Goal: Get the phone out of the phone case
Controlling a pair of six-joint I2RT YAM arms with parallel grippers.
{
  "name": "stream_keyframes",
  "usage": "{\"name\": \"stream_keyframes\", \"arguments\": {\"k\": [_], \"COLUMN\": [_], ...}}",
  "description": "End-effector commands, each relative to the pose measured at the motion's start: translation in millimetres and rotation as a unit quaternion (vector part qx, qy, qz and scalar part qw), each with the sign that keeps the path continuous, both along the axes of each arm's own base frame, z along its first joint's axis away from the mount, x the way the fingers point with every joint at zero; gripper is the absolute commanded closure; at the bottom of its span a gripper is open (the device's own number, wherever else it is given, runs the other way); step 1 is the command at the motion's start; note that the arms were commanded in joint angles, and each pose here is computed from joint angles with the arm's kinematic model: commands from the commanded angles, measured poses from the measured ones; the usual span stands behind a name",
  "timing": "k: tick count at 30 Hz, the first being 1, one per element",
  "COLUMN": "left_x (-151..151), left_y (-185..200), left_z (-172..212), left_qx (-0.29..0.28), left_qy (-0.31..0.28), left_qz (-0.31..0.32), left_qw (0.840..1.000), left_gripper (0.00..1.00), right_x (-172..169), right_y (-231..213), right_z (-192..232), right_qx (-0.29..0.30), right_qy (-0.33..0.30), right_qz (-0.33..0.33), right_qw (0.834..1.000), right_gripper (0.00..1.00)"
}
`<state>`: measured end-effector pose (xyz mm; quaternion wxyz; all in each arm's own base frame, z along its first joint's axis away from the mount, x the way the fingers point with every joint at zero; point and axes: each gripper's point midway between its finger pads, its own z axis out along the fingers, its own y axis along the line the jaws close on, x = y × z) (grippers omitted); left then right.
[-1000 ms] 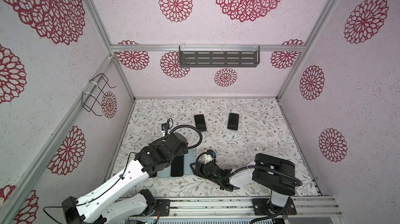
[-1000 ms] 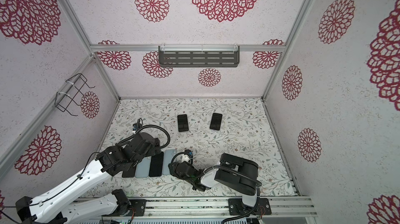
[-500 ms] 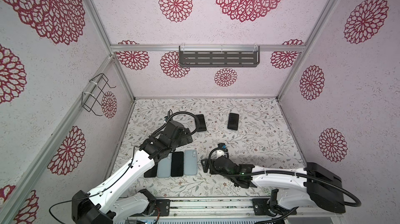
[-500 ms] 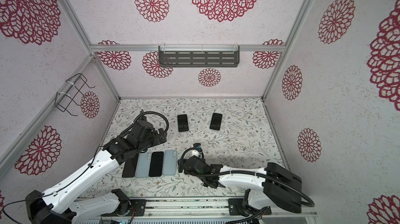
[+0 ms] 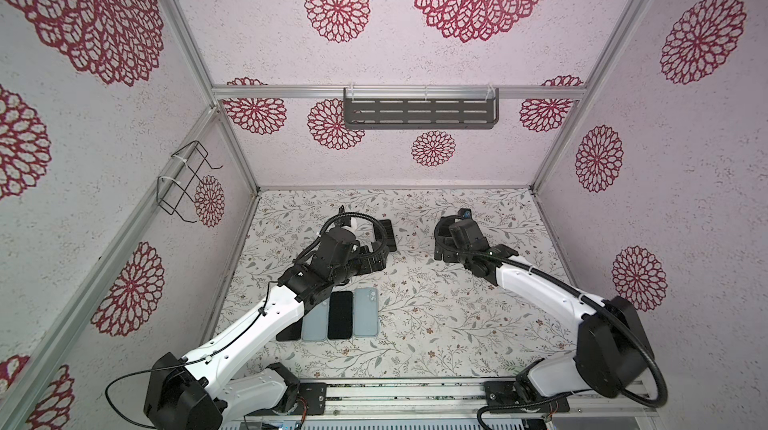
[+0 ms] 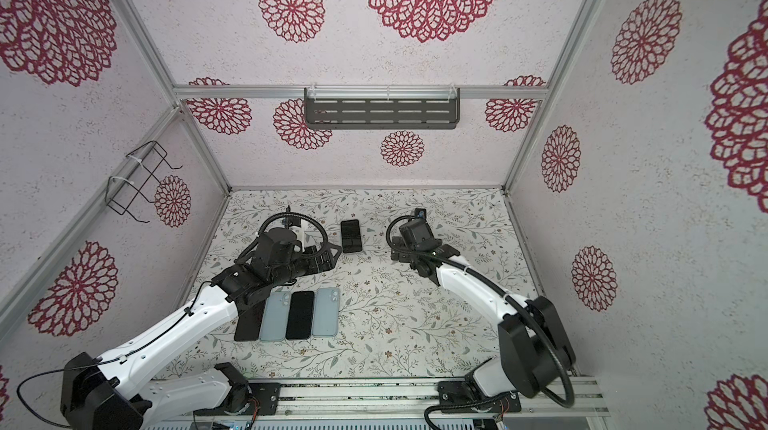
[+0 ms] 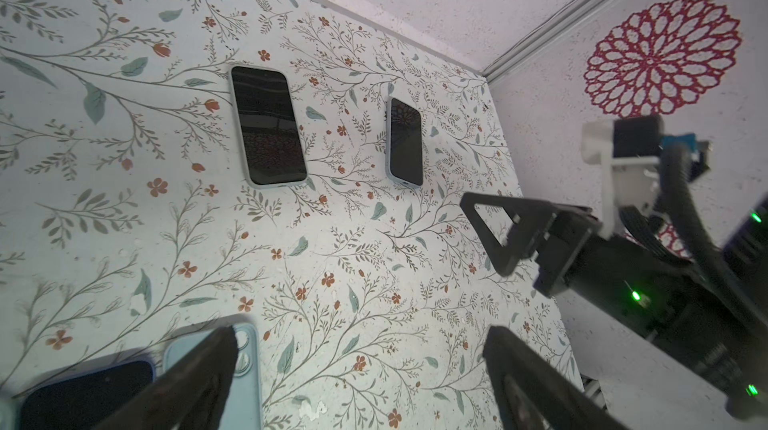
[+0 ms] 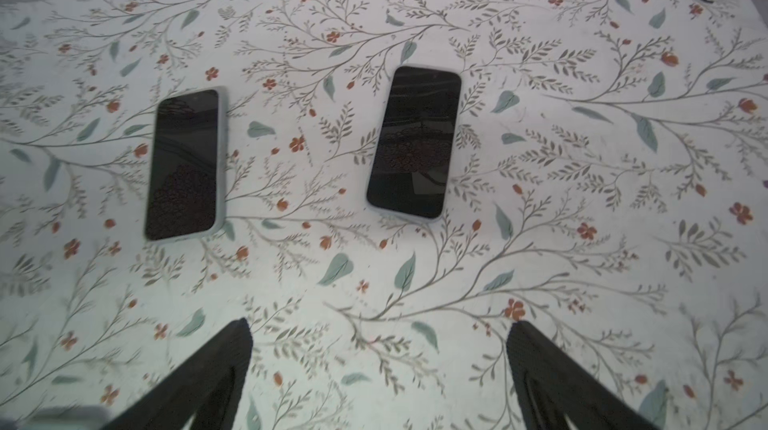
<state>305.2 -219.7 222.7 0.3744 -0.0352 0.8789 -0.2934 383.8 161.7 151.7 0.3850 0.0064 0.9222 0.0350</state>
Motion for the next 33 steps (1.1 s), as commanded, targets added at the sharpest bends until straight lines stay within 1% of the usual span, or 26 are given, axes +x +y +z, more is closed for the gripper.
{"name": "stream_keyframes", "arguments": {"k": [1, 7, 13, 20, 25, 33], "left_x": [-1, -3, -2, -1, 0, 4], "left_y": [-10, -11, -14, -19, -23, -27], "left_z": [-2, -14, -23, -27, -25, -25], "left_qx": [-0.007, 0.000, 0.004, 0.002, -0.002, -0.002], "left_qy": [-0.010, 0.003, 0.015, 0.020, 0.018, 0.020], "left_qz": [-0.022, -0.020, -0.019, -0.021, -0.025, -0.025], "left_qw": [1.000, 1.000, 1.000, 1.000, 1.000, 0.999], "left_gripper": [0.03, 0.03, 0.03, 0.03, 0.03, 0.03], "right_x": [27, 81, 108, 117, 119, 117], "right_y": [-2, -1, 1, -5, -14, -16], "right_z": [-12, -43, -67, -92, -99, -114], "right_qx": [-0.032, -0.022, -0.019, -0.023, -0.038, -0.039], "right_qy": [0.027, 0.059, 0.077, 0.098, 0.103, 0.119], "right_qz": [0.038, 0.027, 0.013, -0.001, -0.012, -0.012], "right_qw": [0.998, 0.998, 0.997, 0.995, 0.994, 0.992], "right_gripper": [0.01, 0.02, 0.02, 0.03, 0.04, 0.05]}}
